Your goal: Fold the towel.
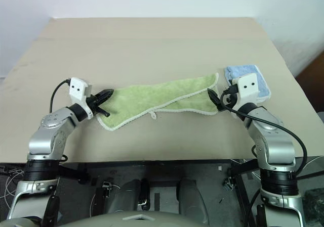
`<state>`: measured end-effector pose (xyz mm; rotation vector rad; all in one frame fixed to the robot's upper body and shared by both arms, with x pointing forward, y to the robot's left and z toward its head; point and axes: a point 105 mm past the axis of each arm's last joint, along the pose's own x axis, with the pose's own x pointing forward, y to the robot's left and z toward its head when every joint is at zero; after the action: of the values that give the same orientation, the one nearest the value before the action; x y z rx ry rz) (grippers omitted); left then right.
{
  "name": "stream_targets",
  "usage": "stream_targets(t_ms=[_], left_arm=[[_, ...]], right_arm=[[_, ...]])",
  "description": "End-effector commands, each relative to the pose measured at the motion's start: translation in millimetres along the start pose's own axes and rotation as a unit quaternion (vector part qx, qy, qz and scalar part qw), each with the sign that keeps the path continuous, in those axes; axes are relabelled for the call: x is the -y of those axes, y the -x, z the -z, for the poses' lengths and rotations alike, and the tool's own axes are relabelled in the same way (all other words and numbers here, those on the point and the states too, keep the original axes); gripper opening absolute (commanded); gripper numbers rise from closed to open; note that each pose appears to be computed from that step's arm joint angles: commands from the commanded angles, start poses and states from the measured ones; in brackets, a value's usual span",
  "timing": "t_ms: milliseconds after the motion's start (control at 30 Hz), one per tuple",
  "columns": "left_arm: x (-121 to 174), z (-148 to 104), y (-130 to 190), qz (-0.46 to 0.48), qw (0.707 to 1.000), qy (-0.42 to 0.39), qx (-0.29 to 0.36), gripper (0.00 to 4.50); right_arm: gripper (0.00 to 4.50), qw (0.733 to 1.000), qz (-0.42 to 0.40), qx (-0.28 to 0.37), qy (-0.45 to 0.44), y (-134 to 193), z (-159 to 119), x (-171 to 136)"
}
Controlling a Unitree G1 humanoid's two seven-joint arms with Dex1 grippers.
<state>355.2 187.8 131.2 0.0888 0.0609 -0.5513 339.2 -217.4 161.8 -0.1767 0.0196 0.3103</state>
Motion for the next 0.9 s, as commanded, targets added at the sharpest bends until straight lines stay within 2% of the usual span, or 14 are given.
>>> stream_targets(t_ms=[33, 133, 300, 400, 467, 500, 600, 700, 900], left_arm=[[2, -14, 1, 0.037, 0.999, -0.027, 0.013, 0.00], [8, -15, 3, 0.075, 0.996, -0.040, 0.003, 0.00], [2, -20, 5, 0.098, 0.993, -0.059, -0.008, 0.00], [17, -15, 14, 0.177, 0.981, -0.068, -0.032, 0.00], [25, -9, 20, 0.222, 0.970, -0.078, -0.055, 0.39], [36, -2, 30, 0.277, 0.954, -0.084, -0.081, 0.57], [51, 12, 56, 0.382, 0.907, -0.098, -0.148, 1.50], [53, 21, 77, 0.449, 0.860, -0.122, -0.208, 2.49], [45, 21, 70, 0.466, 0.835, -0.186, -0.226, 4.42]], right_arm=[[4.46, 0.999, 0.021, 0.026, 0.010, 5, -10, 5], [4.46, 0.999, 0.025, 0.025, 0.004, 8, -6, 1], [4.46, 1.000, 0.020, 0.023, -0.001, 6, -1, -6], [4.46, 0.999, 0.020, 0.025, -0.003, 5, -2, -6], [4.50, 1.000, 0.019, 0.025, -0.003, 4, -1, -7], [4.50, 1.000, 0.017, 0.025, -0.003, 3, -1, -8], [4.50, 1.000, 0.012, 0.026, -0.001, 1, -1, -9], [4.50, 1.000, 0.010, 0.027, -0.001, -1, -1, -9], [4.50, 1.000, 0.006, 0.029, -0.002, -2, 0, -13]])
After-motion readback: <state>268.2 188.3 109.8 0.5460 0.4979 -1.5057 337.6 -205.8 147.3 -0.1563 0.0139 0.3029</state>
